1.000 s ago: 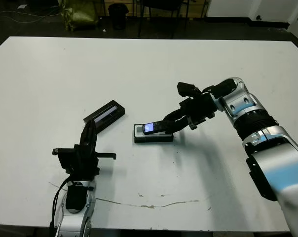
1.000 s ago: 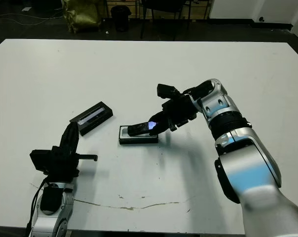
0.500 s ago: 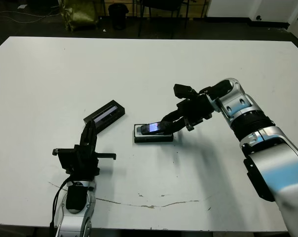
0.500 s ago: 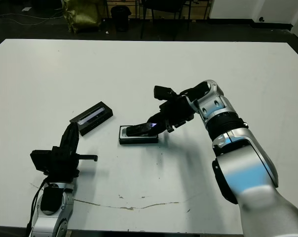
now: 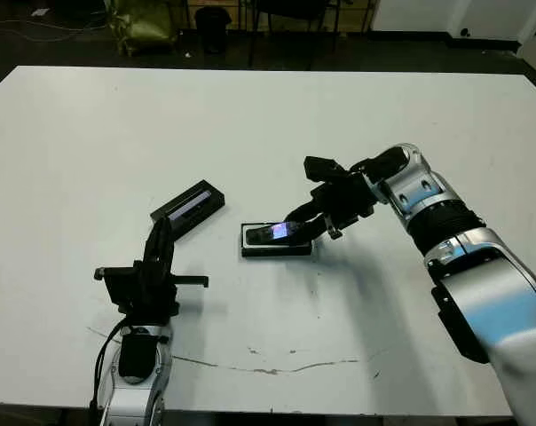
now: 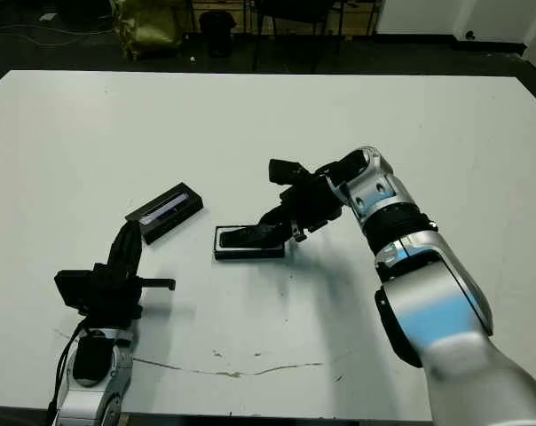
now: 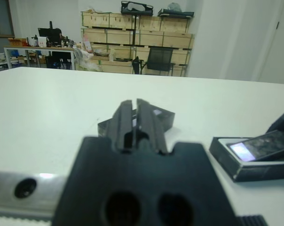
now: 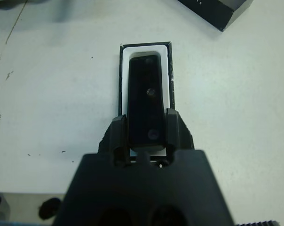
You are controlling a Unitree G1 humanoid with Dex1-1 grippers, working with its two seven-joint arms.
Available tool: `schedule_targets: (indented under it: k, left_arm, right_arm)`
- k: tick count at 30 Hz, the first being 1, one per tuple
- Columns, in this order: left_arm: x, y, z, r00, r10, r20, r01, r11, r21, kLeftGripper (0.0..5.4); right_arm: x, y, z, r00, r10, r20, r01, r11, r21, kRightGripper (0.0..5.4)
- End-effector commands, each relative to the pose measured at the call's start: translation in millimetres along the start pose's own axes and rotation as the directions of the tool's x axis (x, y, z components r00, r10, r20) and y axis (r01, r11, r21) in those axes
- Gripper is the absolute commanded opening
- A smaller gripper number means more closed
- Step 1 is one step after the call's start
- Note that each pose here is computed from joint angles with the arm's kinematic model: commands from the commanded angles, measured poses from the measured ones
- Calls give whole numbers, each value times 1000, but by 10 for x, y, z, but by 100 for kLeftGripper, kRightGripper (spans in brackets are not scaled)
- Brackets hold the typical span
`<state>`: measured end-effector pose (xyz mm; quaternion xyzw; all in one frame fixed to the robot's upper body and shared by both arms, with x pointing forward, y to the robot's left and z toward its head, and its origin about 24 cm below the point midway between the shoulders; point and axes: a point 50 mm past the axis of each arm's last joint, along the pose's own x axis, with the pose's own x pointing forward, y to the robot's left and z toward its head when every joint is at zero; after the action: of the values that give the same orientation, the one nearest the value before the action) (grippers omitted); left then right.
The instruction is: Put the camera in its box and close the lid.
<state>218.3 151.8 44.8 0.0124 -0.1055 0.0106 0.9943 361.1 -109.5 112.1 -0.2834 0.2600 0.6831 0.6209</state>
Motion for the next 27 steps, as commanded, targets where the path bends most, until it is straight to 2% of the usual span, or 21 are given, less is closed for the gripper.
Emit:
schedule_targets:
  k: [1, 17, 23, 27]
  left_arm:
    - [-46, 11, -51, 999, 2, -41, -2, 1000, 9, 0]
    - [-44, 6, -59, 999, -8, -31, 8, 1000, 8, 0]
    - [-41, 7, -63, 1000, -7, -30, 7, 1000, 4, 0]
    - [-47, 2, -58, 999, -3, -34, 3, 1000, 13, 0]
  right_arm:
    - [92, 31, -50, 999, 21, -26, -21, 1000, -2, 48]
    - [143, 22, -29, 1000, 8, -18, -7, 999, 44, 48]
    - [130, 38, -28, 999, 43, 25, -44, 998, 52, 46]
    - [98, 35, -30, 998, 63, 18, -63, 997, 35, 127]
